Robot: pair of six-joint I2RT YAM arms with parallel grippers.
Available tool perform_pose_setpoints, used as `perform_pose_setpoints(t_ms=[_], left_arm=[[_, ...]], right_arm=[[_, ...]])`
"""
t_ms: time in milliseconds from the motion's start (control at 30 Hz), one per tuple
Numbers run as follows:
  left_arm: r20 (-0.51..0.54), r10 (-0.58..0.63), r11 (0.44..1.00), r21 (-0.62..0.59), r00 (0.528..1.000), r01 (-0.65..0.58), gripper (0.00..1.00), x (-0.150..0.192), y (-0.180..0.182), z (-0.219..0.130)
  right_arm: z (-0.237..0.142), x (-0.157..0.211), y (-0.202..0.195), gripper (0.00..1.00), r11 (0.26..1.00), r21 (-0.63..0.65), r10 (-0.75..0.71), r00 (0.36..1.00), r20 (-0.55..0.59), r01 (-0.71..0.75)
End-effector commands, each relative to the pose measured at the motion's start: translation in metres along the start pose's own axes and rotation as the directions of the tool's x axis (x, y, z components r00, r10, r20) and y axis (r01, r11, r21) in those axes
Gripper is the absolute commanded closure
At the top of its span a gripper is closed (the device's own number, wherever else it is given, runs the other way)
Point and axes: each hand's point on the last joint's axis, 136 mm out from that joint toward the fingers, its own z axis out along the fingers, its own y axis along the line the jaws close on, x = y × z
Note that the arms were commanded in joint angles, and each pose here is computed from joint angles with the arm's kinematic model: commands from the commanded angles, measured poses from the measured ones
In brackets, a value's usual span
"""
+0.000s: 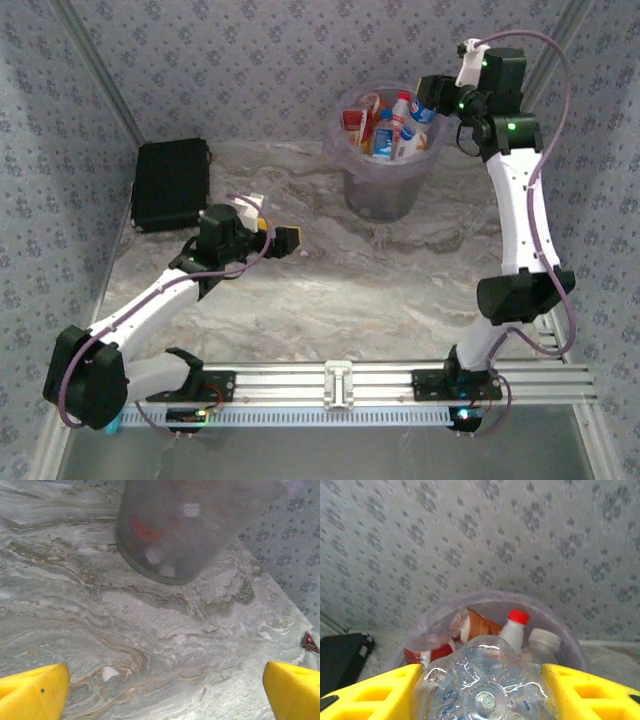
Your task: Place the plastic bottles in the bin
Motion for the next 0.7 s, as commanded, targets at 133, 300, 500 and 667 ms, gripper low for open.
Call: perform_pose_setpoints(t_ms=[133,300,500,667], left_arm=[[0.007,-0.031,0.999,-0.023,0.999,0.031,0.02,0.002,0.006,-0.008],[0.014,-0.032,0.999,-0.029,0.999,0.032,0.02,0.0,0.007,-0.009],[0.01,-0.038,0.999,-0.034,0.999,0.038,0.02,0.002,0.009,-0.008],[0.013,-0.04,0.998,-0.04,0.999,0.041,0.02,0.002,0.012,-0.009]], right_arm=[[0.016,0.036,-0.001,0.56,1.0,-0.013,-0.012,0.993,-0.117,0.011],[0.03,0.068,0.0,0.56,0.999,-0.034,0.008,0.98,-0.197,-0.015],[0.047,0.102,0.003,0.56,0.997,-0.048,0.047,0.964,-0.261,-0.062],[0.05,0.111,0.005,0.55,0.996,-0.051,0.06,0.959,-0.278,-0.077]])
